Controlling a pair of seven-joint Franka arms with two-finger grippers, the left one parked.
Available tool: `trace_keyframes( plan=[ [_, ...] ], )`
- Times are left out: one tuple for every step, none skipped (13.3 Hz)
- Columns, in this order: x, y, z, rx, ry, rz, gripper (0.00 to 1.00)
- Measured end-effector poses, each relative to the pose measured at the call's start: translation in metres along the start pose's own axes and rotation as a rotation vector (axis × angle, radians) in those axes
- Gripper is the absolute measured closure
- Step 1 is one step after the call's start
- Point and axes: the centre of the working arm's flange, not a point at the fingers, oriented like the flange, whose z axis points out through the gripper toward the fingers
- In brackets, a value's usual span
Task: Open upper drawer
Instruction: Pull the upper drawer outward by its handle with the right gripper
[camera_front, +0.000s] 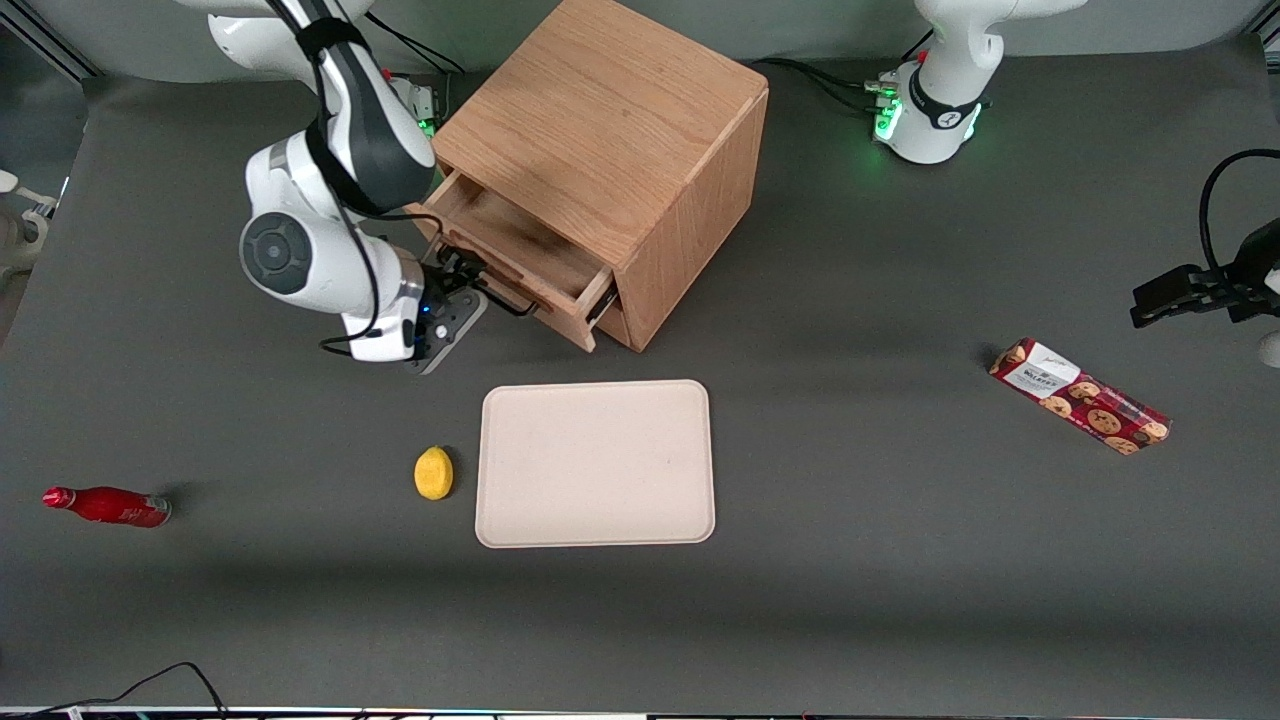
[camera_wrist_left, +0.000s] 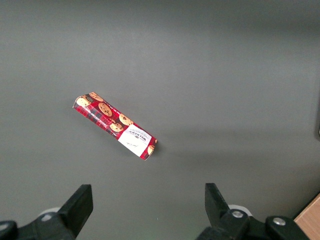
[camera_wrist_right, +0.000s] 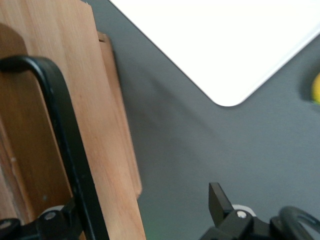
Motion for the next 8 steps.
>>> trace_keyframes(
  plan=[
    [-0.002,0.011,-0.004,-0.005,0.006,0.0,0.0],
    [-0.002,0.02,-0.006,-0.01,0.009,-0.001,0.0],
    [-0.002,0.027,-0.007,-0.015,0.012,-0.003,0.0],
    [0.0,0.033,-0.009,-0.02,0.014,-0.006,0.0],
    [0.002,0.039,-0.01,-0.027,0.016,-0.01,0.0],
    [0.004,0.045,-0.012,-0.033,0.018,-0.014,0.0],
    [0.006,0.05,-0.013,-0.039,0.02,-0.016,0.0],
    [0.009,0.054,-0.015,-0.046,0.023,-0.018,0.0]
  ],
)
